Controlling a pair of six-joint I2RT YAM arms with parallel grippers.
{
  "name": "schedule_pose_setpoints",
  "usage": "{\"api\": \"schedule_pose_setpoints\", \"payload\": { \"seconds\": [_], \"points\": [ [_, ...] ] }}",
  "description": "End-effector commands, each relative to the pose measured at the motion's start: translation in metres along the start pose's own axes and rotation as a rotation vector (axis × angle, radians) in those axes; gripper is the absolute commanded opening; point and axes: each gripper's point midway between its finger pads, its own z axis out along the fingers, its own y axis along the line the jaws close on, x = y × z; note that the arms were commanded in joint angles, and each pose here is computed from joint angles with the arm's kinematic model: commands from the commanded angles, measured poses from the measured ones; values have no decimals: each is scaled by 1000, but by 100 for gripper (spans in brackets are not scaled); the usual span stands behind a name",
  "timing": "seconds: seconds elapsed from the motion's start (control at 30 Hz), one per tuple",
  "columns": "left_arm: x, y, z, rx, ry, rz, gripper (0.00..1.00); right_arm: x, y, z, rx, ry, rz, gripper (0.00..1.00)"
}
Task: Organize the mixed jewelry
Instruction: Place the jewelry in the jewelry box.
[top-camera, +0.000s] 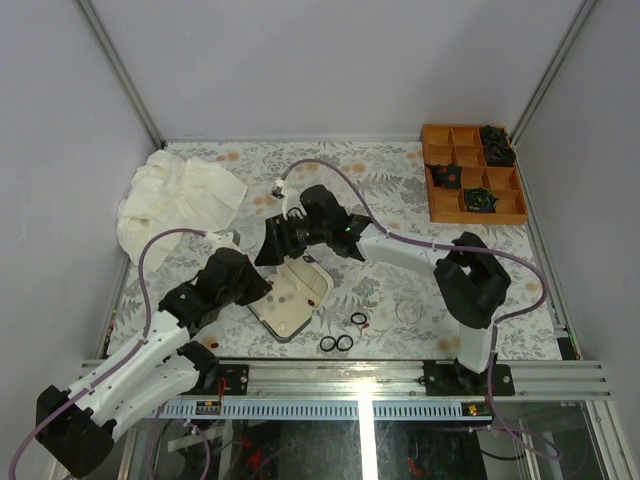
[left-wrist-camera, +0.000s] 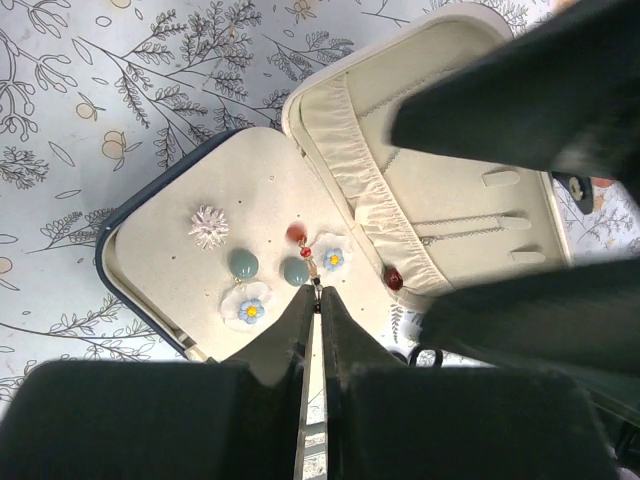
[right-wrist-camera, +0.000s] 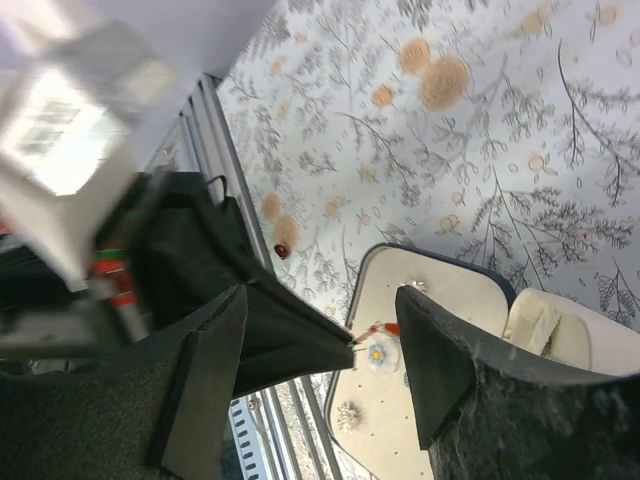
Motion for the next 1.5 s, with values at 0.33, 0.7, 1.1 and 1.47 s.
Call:
{"api": "schedule_pose_setpoints", "payload": {
  "seconds": [0.33, 0.7, 1.1, 1.47],
  "points": [
    [-17, 8, 11, -72, -30, 4, 0, -26, 26, -132, 228, -196, -142, 76],
    [-22, 15, 36, -95, -17, -7, 0, 7, -10, -200, 344, -184, -126, 79],
    [-24, 11, 51, -132, 40, 22, 0, 10, -12, -203, 325, -182, -129, 80],
    [-23, 12, 55, -153, 67, 38, 0, 12, -13, -203, 315, -182, -122, 80]
  ]
}}
